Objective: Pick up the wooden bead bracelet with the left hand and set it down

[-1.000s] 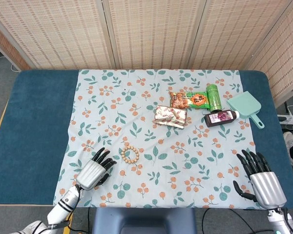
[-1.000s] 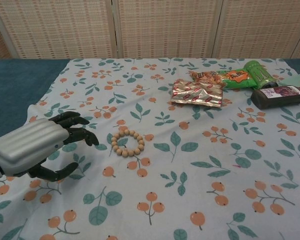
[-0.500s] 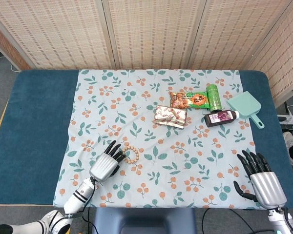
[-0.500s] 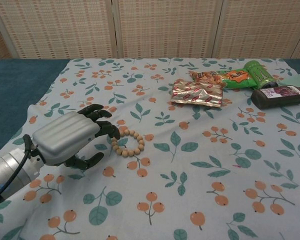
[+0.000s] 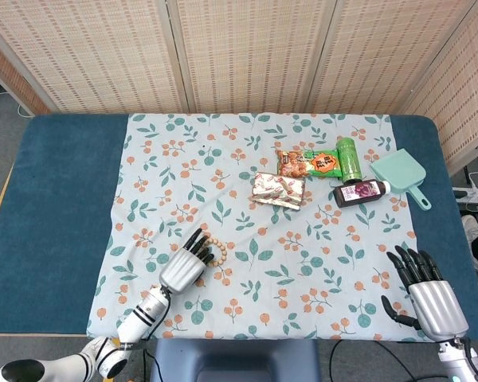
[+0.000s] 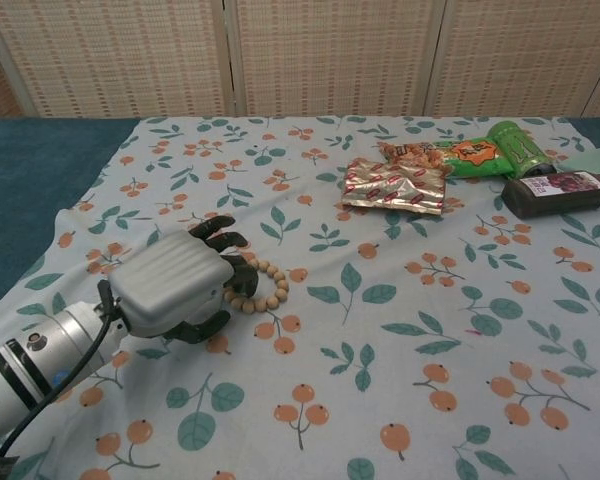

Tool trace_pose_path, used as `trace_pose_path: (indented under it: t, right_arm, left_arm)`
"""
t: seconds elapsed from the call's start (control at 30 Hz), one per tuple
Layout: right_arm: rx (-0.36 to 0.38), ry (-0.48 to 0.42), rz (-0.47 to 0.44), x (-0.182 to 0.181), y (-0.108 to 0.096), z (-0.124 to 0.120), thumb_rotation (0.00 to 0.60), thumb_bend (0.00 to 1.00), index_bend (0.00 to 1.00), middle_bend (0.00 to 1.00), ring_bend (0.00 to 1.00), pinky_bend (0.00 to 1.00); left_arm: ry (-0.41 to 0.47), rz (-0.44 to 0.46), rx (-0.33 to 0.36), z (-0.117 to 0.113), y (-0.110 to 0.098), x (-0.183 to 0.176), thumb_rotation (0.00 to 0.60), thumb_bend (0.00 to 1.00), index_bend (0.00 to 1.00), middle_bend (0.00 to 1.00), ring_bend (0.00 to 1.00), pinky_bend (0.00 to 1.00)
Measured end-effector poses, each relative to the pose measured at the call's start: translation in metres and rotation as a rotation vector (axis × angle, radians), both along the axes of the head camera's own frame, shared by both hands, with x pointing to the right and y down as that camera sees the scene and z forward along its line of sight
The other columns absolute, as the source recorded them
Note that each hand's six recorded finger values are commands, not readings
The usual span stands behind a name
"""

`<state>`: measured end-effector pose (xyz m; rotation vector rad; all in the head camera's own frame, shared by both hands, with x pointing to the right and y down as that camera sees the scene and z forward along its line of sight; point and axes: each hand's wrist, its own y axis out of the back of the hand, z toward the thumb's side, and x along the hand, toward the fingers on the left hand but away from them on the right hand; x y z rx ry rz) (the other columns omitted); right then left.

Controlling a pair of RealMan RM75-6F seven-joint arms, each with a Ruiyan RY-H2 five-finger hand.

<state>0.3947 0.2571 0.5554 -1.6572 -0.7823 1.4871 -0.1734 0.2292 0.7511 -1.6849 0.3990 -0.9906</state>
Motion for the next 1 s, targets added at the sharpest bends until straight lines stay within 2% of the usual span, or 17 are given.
trace_pose_path:
  t: [0.3, 0.53, 1.0]
  right_arm:
    - [-0.001, -0.009, 0.002, 0.0, 0.0, -0.002, 0.278, 0.37, 0.0, 0.0, 0.0, 0.0]
    - [-0.005, -0.01, 0.003, 0.0, 0.001, -0.002, 0.277, 0.37, 0.0, 0.0, 0.0, 0.0]
    - [-0.012, -0.016, -0.001, -0.002, 0.002, -0.002, 0.277, 0.37, 0.0, 0.0, 0.0, 0.0]
  left_arm:
    - [-0.067, 0.046, 0.028, 0.009, 0.001, 0.003, 0.6, 0.47, 0.43, 0.44, 0.18, 0.02]
    - [-0.121, 0.079, 0.046, 0.012, 0.001, 0.005, 0.6, 0.47, 0.49, 0.52, 0.22, 0.02]
    - [-0.194, 0.129, 0.004, -0.003, -0.005, 0.01, 0.6, 0.44, 0.44, 0.48, 0.21, 0.02]
